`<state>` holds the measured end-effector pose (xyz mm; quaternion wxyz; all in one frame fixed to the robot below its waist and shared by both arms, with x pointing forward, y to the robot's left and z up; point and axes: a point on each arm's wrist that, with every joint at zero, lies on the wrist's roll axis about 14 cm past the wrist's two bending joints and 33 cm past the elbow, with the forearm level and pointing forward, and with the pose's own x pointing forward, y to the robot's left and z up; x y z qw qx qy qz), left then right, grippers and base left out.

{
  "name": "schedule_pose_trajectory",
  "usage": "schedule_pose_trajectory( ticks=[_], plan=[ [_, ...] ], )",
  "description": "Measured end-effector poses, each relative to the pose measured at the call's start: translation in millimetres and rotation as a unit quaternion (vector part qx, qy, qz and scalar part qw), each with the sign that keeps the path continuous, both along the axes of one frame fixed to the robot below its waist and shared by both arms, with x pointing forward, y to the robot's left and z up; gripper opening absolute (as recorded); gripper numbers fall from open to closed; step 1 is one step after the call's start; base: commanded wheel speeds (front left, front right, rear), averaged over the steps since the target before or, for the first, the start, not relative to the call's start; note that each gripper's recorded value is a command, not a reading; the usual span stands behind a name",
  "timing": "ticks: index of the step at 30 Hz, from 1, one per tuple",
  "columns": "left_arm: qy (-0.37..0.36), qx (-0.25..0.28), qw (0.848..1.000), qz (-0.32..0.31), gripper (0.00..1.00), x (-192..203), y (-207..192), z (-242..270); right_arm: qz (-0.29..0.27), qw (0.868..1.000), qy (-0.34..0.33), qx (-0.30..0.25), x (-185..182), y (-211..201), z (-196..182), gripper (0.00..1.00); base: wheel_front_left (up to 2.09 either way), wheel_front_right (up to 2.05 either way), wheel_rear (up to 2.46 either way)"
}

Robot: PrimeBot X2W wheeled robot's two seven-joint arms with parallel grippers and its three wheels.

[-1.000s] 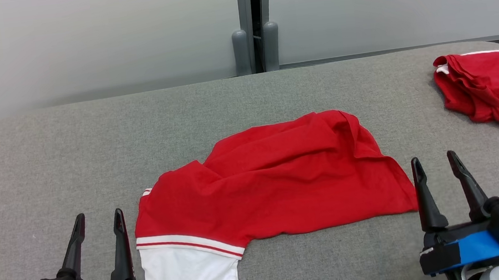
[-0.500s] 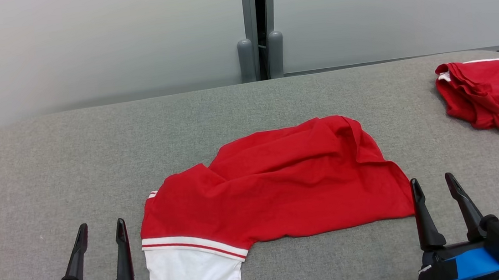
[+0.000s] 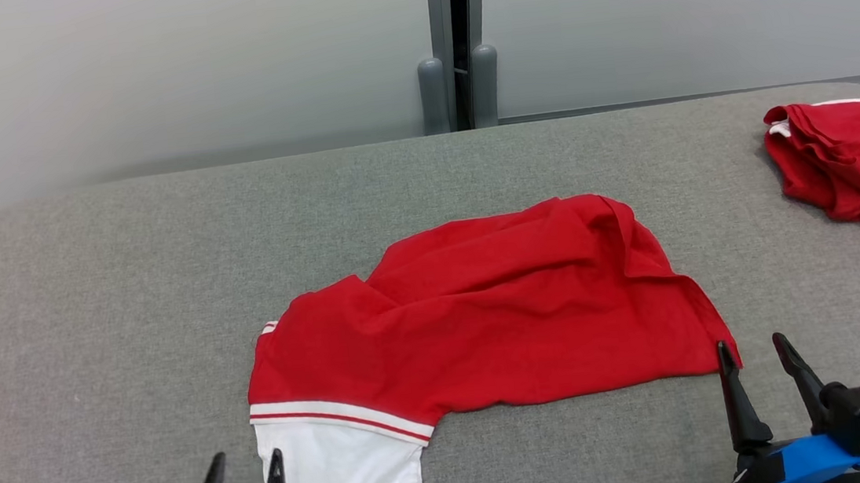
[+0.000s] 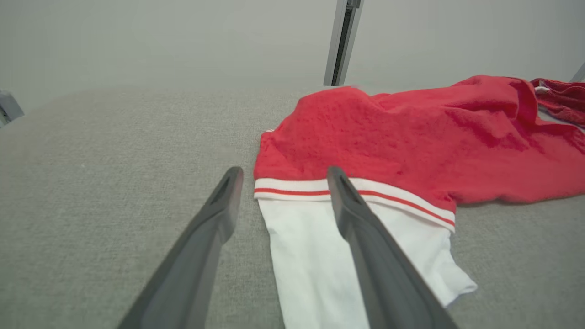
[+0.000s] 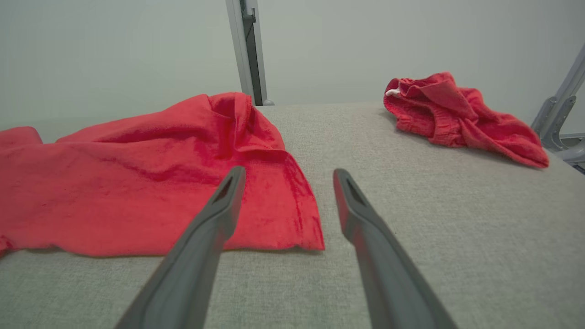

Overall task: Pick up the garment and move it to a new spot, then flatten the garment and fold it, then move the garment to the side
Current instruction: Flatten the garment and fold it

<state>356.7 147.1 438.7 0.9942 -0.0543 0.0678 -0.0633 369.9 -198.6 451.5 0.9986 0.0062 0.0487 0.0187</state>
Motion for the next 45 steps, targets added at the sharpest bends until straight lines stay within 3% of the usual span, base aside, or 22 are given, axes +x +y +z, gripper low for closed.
schedule_pose_trajectory(
  ticks=[15, 28, 29, 30, 31, 32, 33, 40, 43, 45],
  plan=[
    [0.124, -0.024, 0.992, -0.027, 1.00, -41, -19, -69, 0.001, 0.995, 0.097, -0.013, 24, -9, -55, 1.00, 0.00, 0.00, 0.00],
    [0.133, -0.041, 0.989, -0.042, 1.00, -32, -32, -74, 0.002, 0.989, 0.145, -0.006, 28, -5, -82, 1.00, 0.00, 0.00, 0.00],
    [0.132, -0.043, 0.989, -0.044, 1.00, -32, -33, -74, 0.003, 0.989, 0.148, -0.004, 27, -4, -84, 0.82, 0.00, 0.00, 0.00],
    [0.133, -0.045, 0.989, -0.045, 1.00, -31, -34, -74, 0.002, 0.989, 0.148, 0.000, 27, -3, -84, 0.31, 0.00, 0.00, 0.00],
    [0.132, -0.045, 0.989, -0.047, 0.70, -31, -35, -73, 0.001, 0.989, 0.147, 0.003, 28, -3, -84, 0.00, 0.00, 0.00, 0.00],
    [0.132, -0.047, 0.989, -0.049, 0.42, -31, -37, -73, 0.001, 0.989, 0.147, 0.004, 28, -2, -84, 0.00, 0.00, 0.00, 0.00],
    [0.131, -0.048, 0.989, -0.051, 0.00, -31, -38, -72, 0.002, 0.989, 0.146, 0.004, 28, -2, -83, 0.00, 0.00, 0.00, 0.00],
    [0.114, -0.049, 0.990, -0.067, 0.00, -23, -48, -62, 0.011, 0.992, 0.126, 0.010, 33, 5, -72, 0.00, 0.00, 0.00, 0.00],
    [0.082, -0.079, 0.992, -0.052, 0.00, -5, -45, -43, 0.028, 0.995, 0.095, 0.010, 43, 15, -55, 0.00, 0.00, 0.00, 0.00],
    [0.063, -0.067, 0.994, -0.064, 0.00, 5, -48, -33, 0.036, 0.996, 0.081, 0.009, 48, 20, -47, 0.00, 0.00, 0.00, 0.00]
  ],
)
